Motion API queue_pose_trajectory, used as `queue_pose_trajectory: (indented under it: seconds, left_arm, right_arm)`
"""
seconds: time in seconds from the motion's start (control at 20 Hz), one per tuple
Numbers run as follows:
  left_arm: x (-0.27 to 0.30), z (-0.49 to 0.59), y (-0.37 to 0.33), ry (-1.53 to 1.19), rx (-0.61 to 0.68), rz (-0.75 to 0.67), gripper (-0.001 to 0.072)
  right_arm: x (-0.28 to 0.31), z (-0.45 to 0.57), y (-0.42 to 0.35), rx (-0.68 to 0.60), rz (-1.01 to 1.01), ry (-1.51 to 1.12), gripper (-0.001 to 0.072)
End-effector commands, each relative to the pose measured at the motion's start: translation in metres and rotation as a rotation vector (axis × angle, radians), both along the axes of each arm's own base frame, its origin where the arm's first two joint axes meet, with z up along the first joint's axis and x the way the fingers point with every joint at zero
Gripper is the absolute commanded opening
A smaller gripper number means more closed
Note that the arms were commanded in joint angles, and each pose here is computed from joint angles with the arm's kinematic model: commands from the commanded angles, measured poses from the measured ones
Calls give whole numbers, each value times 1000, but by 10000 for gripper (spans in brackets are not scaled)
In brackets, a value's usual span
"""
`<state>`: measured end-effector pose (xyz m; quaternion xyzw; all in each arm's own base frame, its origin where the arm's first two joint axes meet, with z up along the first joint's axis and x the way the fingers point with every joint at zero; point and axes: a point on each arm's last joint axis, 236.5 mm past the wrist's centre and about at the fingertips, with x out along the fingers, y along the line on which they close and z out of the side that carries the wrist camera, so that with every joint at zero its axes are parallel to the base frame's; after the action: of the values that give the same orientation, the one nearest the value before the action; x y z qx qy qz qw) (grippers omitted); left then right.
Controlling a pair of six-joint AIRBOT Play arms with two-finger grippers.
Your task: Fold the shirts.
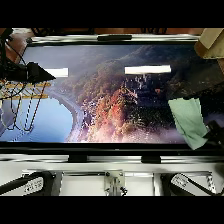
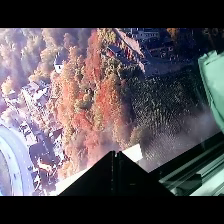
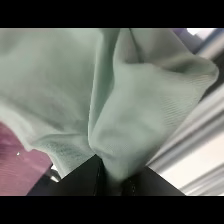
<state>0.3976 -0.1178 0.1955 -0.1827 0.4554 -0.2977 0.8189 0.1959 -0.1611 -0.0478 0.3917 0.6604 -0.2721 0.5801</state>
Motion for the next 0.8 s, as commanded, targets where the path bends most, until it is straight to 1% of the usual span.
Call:
queue_pose_trajectory:
  seconds: [0.0,0.15,0.25,0.3,0.35,0.4,0.45,0.55,0.6,0.65,0.75]
  left_arm:
    - [0,0,0,-3,2,-2,38]
    - [0,0,0,-3,2,-2,38]
    - [0,0,0,-3,2,-3,38]
    - [0,0,0,-3,2,-3,39]
    - [0,0,0,-3,2,-2,38]
    - [0,0,0,-3,2,-2,38]
    - [0,0,0,-2,1,-2,38]
    - [-1,0,-2,1,-2,-2,38]
    - [-1,0,-3,2,-1,-5,38]
    - [0,-2,-2,1,14,-4,38]
    - [7,-17,10,-13,125,21,37]
  right_arm:
    - [-54,-37,27,11,-108,64,71]
    - [-73,-49,39,37,-135,92,71]
    - [-76,-49,37,25,-128,100,98]
    - [-80,-47,34,11,-119,111,99]
    - [-86,-45,30,-12,-102,131,244]
    - [-94,-41,25,-37,-63,150,482]
    - [-101,-33,17,-71,-29,174,502]
    - [-97,1,-19,-181,-19,187,502]
    - [-76,26,-42,-257,-34,113,502]
    - [-39,63,-69,-355,-55,-29,501]
    - [53,162,-101,-566,-12,-396,492]
